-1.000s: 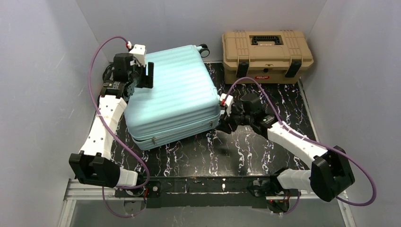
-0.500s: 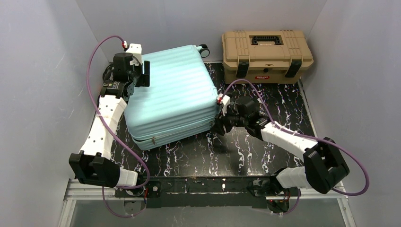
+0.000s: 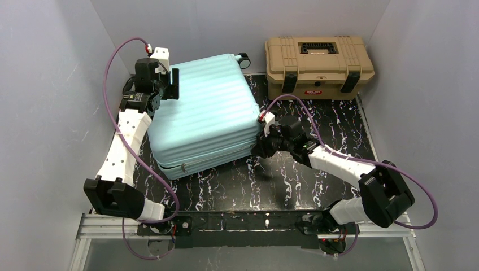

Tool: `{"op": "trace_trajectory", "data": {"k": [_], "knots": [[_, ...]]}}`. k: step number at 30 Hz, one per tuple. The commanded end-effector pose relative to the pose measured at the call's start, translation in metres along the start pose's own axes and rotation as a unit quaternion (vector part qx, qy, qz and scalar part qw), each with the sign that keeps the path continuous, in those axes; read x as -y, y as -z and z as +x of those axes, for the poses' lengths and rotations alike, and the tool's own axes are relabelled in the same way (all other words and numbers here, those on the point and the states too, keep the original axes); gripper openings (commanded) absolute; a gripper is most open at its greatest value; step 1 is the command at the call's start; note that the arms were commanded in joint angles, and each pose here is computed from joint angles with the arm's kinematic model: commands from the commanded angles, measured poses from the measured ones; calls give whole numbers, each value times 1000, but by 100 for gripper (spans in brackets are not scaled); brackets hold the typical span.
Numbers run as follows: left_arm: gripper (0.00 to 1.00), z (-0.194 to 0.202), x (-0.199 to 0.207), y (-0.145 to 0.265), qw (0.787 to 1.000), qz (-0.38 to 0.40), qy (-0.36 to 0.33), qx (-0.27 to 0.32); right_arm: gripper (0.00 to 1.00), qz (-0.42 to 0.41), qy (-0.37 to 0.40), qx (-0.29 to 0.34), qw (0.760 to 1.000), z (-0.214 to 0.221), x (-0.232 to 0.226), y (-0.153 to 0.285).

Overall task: Pack the luggage
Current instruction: Zip the luggage at the center of the board.

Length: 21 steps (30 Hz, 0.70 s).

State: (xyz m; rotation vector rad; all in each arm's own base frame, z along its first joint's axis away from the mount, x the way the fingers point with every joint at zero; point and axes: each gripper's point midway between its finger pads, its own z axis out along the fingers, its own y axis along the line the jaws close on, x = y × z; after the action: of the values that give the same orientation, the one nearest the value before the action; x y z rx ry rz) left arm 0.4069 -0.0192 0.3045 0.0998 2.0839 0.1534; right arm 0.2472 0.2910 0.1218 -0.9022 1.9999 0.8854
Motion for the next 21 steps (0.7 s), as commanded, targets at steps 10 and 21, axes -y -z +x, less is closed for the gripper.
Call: {"op": "trace_trajectory", "data": {"k": [10, 21], "knots": [[70, -6, 0, 9, 1000, 6, 4, 8, 44, -60, 3, 84, 995, -51, -25, -6], [70, -6, 2, 13, 1000, 11, 8, 11, 21, 7, 11, 97, 995, -57, 1, -11]]}}
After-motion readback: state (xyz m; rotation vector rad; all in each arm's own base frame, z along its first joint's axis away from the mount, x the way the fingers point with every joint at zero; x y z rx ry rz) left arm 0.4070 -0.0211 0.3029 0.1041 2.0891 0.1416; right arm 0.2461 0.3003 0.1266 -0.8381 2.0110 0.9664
